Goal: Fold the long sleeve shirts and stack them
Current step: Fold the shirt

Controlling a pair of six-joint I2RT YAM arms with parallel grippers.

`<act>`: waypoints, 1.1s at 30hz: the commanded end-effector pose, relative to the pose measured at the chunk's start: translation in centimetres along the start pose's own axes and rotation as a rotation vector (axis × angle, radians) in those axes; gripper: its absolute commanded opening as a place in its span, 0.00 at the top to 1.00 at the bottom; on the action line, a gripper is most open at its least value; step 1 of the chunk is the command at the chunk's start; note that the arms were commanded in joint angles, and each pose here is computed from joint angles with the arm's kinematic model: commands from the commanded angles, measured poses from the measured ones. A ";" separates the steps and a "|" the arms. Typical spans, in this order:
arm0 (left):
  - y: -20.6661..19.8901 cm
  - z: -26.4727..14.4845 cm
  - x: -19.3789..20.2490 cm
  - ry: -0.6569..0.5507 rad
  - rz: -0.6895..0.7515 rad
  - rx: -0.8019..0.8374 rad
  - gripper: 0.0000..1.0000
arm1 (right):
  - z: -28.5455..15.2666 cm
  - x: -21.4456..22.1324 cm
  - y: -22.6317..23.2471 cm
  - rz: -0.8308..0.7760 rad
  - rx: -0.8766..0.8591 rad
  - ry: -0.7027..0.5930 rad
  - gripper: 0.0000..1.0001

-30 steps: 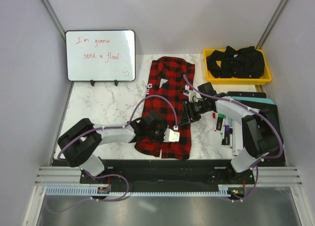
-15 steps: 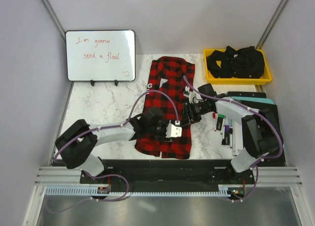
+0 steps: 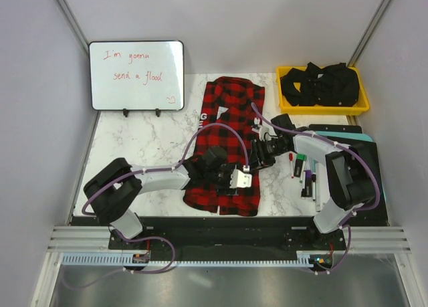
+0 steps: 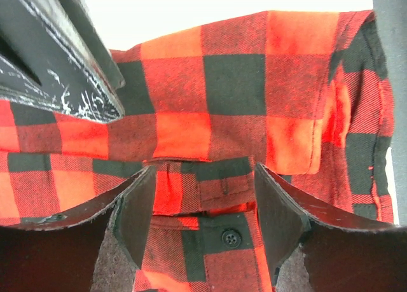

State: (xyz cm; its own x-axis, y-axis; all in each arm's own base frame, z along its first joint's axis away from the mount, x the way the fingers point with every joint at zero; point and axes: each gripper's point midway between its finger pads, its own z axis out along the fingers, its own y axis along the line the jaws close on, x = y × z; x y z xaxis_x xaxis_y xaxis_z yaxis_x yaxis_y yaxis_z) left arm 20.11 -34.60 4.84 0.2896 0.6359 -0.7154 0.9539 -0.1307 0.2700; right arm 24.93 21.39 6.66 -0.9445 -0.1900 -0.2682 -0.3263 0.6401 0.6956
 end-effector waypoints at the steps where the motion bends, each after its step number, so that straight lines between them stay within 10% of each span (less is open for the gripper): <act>1: -1.0 0.6 -0.2 -0.004 -0.015 0.028 0.29 | 0.3 0.0 -0.1 0.000 -0.014 0.002 0.59; 20: -1.0 0.0 -0.5 0.007 -0.085 0.035 0.61 | 0.2 0.3 0.0 -0.015 -0.016 -0.003 0.60; 27: 0.3 -0.9 -1.2 -0.001 -0.096 0.009 0.97 | 0.0 0.4 0.2 -0.026 -0.017 -0.013 0.60; 33: 0.9 -2.1 -2.3 -0.039 -0.117 0.016 0.98 | -0.6 -0.3 1.4 -0.060 -0.057 -0.037 0.63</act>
State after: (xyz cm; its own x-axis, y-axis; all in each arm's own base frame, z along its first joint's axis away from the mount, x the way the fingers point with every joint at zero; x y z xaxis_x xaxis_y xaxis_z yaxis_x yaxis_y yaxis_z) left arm 19.96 -33.84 4.79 0.1933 0.6764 -0.7107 0.9788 -0.0829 0.1873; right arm 24.14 21.19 5.76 -0.9513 -0.1935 -0.2399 -0.3077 0.6432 0.7012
